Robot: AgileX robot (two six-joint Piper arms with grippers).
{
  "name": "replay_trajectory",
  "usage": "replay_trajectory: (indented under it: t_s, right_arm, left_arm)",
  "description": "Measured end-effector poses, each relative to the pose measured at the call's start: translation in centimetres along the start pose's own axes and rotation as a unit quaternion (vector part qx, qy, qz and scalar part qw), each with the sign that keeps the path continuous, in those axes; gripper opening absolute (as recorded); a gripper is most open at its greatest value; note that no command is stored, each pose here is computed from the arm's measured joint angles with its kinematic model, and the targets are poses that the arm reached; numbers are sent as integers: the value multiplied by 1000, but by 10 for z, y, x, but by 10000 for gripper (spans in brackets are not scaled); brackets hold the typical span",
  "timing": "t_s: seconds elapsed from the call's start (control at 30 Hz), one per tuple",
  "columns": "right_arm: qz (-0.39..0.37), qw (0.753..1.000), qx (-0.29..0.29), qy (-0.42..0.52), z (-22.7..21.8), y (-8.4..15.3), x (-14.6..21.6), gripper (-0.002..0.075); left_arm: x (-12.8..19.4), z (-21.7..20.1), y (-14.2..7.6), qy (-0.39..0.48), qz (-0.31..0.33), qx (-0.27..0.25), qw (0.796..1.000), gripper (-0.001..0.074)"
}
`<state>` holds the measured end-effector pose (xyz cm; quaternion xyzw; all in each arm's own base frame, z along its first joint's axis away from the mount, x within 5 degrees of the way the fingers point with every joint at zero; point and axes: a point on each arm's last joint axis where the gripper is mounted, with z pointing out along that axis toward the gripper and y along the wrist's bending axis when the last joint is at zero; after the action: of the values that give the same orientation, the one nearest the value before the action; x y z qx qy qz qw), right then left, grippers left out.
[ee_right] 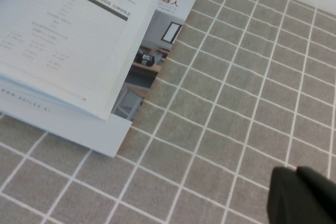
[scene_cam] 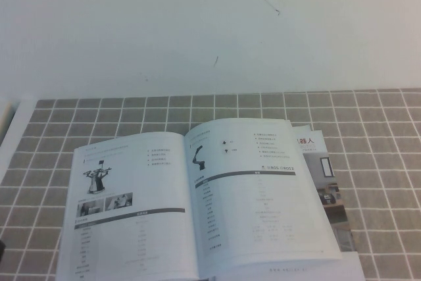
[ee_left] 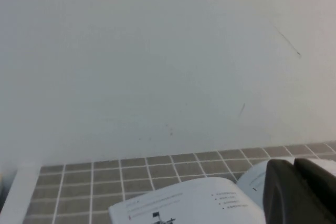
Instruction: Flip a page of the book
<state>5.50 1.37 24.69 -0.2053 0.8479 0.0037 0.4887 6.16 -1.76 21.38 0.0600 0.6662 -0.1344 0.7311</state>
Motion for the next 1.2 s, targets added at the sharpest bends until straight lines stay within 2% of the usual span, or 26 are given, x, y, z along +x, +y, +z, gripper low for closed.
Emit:
replay_trajectory:
  t_s: [0.07, 0.17, 0.33, 0.43, 0.6, 0.73, 1.2]
  right_arm:
    - [0, 1000, 0, 1, 0, 0, 0, -1]
    - [0, 1000, 0, 0, 0, 0, 0, -1]
    - [0, 1000, 0, 0, 0, 0, 0, -1]
    - [0, 1000, 0, 0, 0, 0, 0, -1]
    - [0, 1000, 0, 0, 0, 0, 0, -1]
    - [0, 1000, 0, 0, 0, 0, 0, -1]
    - [0, 1000, 0, 0, 0, 0, 0, -1]
  left_arm:
    - [3, -6, 4, -1, -34, -30, 999, -4]
    - [14, -9, 10, 45, -88, -79, 992, -4]
    - [35, -15, 15, 156, -114, -128, 973, -4]
    - [36, -16, 15, 166, -97, -128, 973, -4]
    - [36, -16, 15, 178, -14, -110, 978, -4]
    - [36, -16, 14, 184, 26, -99, 978, -4]
    - [36, -16, 11, 182, -12, -87, 979, -4]
